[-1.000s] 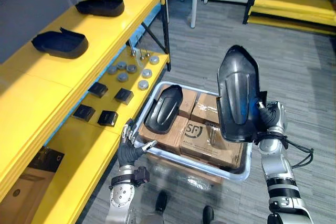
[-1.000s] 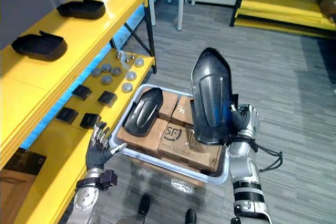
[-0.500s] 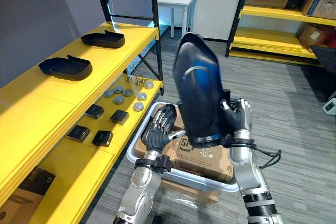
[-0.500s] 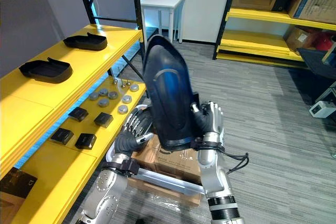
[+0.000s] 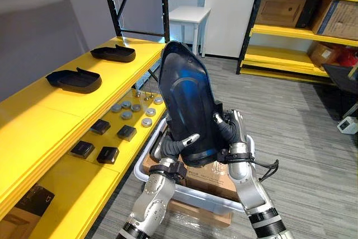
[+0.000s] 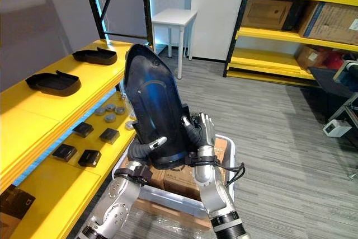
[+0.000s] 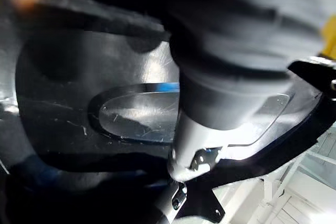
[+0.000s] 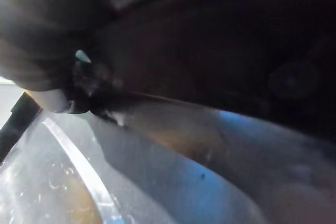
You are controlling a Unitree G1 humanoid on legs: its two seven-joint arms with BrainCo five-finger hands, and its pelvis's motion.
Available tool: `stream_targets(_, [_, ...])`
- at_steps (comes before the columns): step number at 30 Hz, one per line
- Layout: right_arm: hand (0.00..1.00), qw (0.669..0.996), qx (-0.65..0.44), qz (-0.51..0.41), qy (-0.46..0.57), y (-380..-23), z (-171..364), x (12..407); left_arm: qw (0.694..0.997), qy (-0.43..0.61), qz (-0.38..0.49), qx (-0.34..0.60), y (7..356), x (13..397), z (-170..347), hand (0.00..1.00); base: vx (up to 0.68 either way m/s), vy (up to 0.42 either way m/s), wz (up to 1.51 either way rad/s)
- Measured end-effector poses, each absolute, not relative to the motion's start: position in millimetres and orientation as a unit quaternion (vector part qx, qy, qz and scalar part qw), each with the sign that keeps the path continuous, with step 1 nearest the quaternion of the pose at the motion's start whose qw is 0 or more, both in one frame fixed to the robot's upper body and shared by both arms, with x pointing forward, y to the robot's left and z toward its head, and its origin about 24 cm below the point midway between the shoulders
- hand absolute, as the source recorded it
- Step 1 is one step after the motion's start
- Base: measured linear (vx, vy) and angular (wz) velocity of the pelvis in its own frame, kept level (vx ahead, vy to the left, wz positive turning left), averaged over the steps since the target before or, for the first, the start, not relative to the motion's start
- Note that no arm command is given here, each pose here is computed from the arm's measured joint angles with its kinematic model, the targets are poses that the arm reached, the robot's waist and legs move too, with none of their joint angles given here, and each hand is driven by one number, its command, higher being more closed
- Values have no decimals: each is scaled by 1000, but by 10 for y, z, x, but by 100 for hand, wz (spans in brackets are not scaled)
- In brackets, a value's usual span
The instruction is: Walk over and take plastic housings, then place them on the shelf
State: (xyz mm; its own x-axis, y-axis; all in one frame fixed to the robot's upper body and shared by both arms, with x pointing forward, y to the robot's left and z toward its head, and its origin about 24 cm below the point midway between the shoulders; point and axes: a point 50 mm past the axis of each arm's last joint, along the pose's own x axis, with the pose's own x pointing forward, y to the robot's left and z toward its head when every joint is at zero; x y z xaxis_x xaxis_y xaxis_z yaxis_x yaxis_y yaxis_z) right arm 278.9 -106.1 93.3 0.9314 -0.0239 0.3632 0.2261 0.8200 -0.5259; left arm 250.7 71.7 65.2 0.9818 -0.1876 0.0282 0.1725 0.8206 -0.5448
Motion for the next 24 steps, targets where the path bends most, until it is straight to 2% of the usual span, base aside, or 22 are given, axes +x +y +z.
stream_targets(7, [100, 933, -313, -32, -175, -977, 797, 2610, 961, 21, -25, -274, 854, 2530, 615, 100, 0, 0, 0])
stream_targets(8, [0, 933, -313, -31, -173, -975, 782, 2597, 963, 20, -22, -269, 856, 2529, 616, 100, 0, 0, 0])
stream_targets(13, [0, 938, -305, -18, -165, -981, 688, 2501, 975, -6, -16, -222, 887, 2537, 647, 100, 0, 0, 0])
stream_targets(18, [0, 947, -282, -4, -153, -990, 620, 2438, 990, -59, -13, -130, 917, 2533, 726, 100, 0, 0, 0])
stream_targets(24, [0, 958, -252, 39, -134, -855, 522, 2384, 993, -96, 63, -25, 1081, 2480, 699, 100, 2, -4, 14])
